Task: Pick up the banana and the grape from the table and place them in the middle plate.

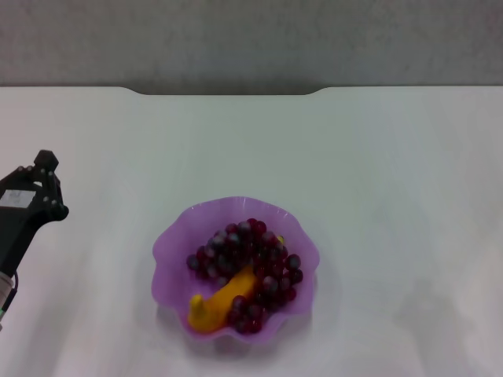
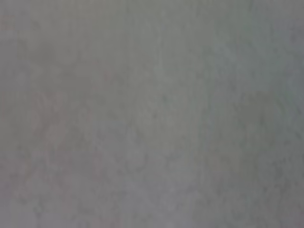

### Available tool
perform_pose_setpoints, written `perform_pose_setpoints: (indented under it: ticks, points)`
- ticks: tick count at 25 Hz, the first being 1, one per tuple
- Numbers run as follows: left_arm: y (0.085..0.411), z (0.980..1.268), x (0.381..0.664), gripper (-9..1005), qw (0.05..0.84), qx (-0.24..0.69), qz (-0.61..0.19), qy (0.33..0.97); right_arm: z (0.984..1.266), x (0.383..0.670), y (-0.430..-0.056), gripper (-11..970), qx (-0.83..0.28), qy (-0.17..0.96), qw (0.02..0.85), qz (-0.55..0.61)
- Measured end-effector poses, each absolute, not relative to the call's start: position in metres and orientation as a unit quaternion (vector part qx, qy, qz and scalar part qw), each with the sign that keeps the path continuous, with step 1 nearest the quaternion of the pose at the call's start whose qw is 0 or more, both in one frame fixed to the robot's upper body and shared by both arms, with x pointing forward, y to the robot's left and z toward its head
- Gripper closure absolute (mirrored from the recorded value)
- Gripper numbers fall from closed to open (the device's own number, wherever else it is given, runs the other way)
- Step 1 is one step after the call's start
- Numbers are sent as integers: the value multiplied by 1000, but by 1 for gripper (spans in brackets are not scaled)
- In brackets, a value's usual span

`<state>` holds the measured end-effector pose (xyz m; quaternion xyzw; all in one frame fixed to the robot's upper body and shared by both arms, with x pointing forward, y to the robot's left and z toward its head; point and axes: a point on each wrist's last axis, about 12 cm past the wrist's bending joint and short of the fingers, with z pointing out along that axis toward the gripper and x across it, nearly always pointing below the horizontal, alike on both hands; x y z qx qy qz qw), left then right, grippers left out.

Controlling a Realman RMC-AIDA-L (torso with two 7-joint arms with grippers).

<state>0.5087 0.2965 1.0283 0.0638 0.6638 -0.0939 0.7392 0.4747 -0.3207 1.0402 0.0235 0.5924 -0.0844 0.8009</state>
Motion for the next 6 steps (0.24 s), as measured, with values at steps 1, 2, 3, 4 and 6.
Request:
perform_pose_setpoints:
  ticks: [1, 2, 3, 4, 6]
  points:
    - [296, 1028, 509, 977, 739, 64, -94, 664, 1040, 475, -321, 959, 24, 592, 801, -84]
    - [297, 1028, 509, 977, 737, 64, -93, 666, 1040, 475, -321, 959, 24, 593, 801, -85]
    - [297, 1027, 509, 977, 736, 64, -93, 668, 1040, 475, -321, 959, 23, 593, 801, -85]
    - [297, 1027, 509, 977, 735, 64, -92, 668, 1040, 475, -322, 959, 22, 593, 800, -86]
    - [297, 1026, 509, 977, 733, 63, -91, 671, 1040, 474, -323, 959, 21, 594, 800, -88]
